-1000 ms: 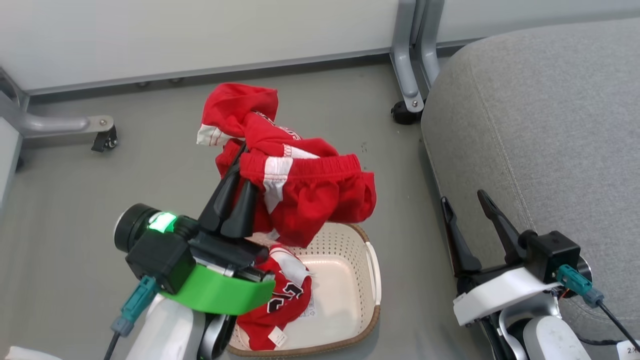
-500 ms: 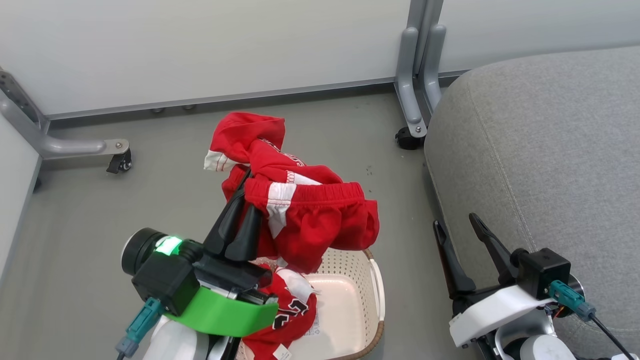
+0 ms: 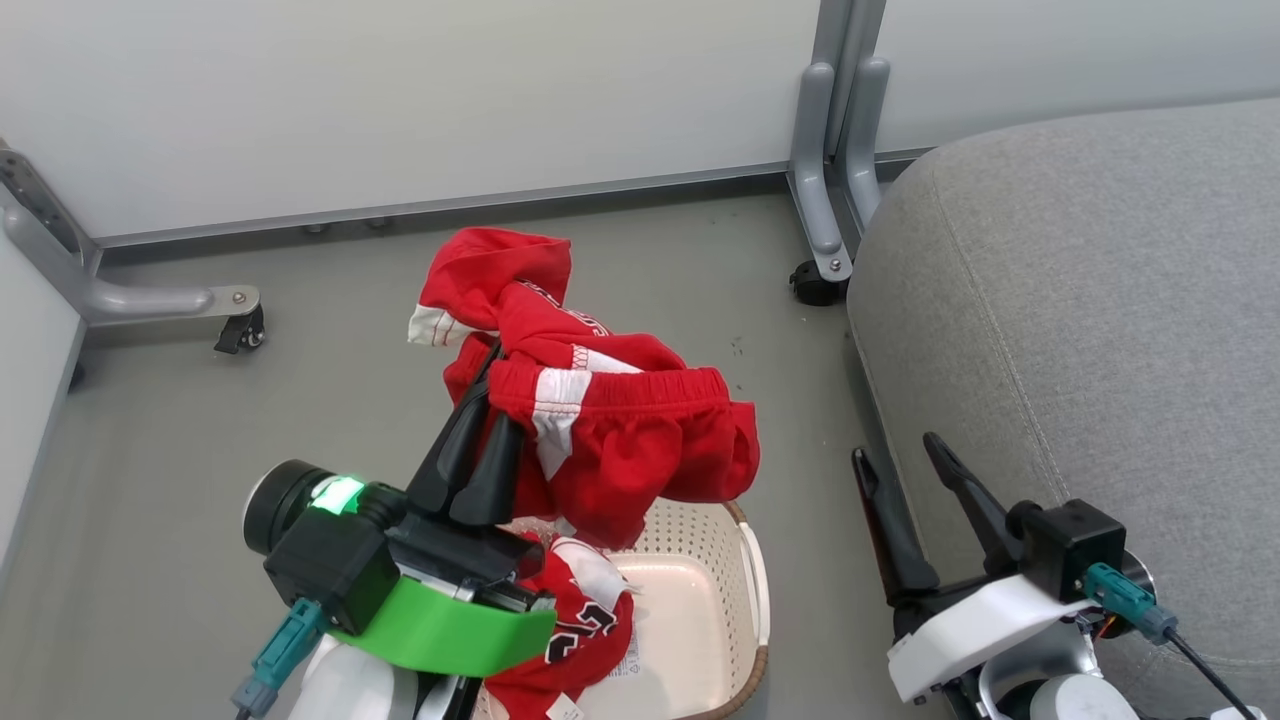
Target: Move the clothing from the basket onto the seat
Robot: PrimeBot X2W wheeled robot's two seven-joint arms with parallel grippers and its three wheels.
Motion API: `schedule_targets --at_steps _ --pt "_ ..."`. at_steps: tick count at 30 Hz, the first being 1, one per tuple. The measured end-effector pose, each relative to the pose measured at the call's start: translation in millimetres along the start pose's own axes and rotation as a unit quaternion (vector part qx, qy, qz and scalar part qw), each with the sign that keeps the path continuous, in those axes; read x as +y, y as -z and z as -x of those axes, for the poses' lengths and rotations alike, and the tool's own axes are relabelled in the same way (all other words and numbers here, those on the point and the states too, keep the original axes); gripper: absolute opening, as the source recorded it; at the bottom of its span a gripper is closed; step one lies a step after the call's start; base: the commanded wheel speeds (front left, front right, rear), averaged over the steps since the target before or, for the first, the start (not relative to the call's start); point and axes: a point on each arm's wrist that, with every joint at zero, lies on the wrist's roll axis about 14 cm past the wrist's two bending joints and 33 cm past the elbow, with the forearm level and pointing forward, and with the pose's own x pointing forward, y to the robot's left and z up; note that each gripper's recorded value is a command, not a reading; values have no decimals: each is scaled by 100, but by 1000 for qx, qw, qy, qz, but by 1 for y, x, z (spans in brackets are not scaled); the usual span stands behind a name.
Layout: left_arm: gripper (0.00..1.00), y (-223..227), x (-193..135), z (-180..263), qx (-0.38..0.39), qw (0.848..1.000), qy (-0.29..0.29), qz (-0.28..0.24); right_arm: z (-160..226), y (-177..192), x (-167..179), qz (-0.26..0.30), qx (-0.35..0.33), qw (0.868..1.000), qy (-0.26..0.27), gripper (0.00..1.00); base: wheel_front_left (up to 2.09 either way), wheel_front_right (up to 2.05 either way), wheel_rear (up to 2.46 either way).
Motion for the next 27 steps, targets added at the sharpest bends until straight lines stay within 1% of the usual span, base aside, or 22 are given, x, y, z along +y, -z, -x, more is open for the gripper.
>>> schedule_targets --at_steps 4,8,12,17,20,27 --pt "0 -1 0 1 -1 1000 -2 0 -1 4 16 -2 9 1000 -24 100 0 0 0" --pt "0 0 1 2 1 1000 -4 -1 -3 12 52 -17 27 996 -78 100 0 0 0" --pt "0 4 3 3 7 1000 -7 0 -4 19 91 -26 43 988 -145 100 0 0 0" --pt "0 8 5 3 14 1000 -7 -3 -3 23 139 -39 58 971 -228 100 0 0 0" --pt "0 10 6 3 16 1000 -9 -3 -3 25 154 -39 63 963 -260 100 0 0 0" --pt "0 11 8 4 17 1000 -14 -3 -16 16 172 -37 43 953 -298 100 0 0 0"
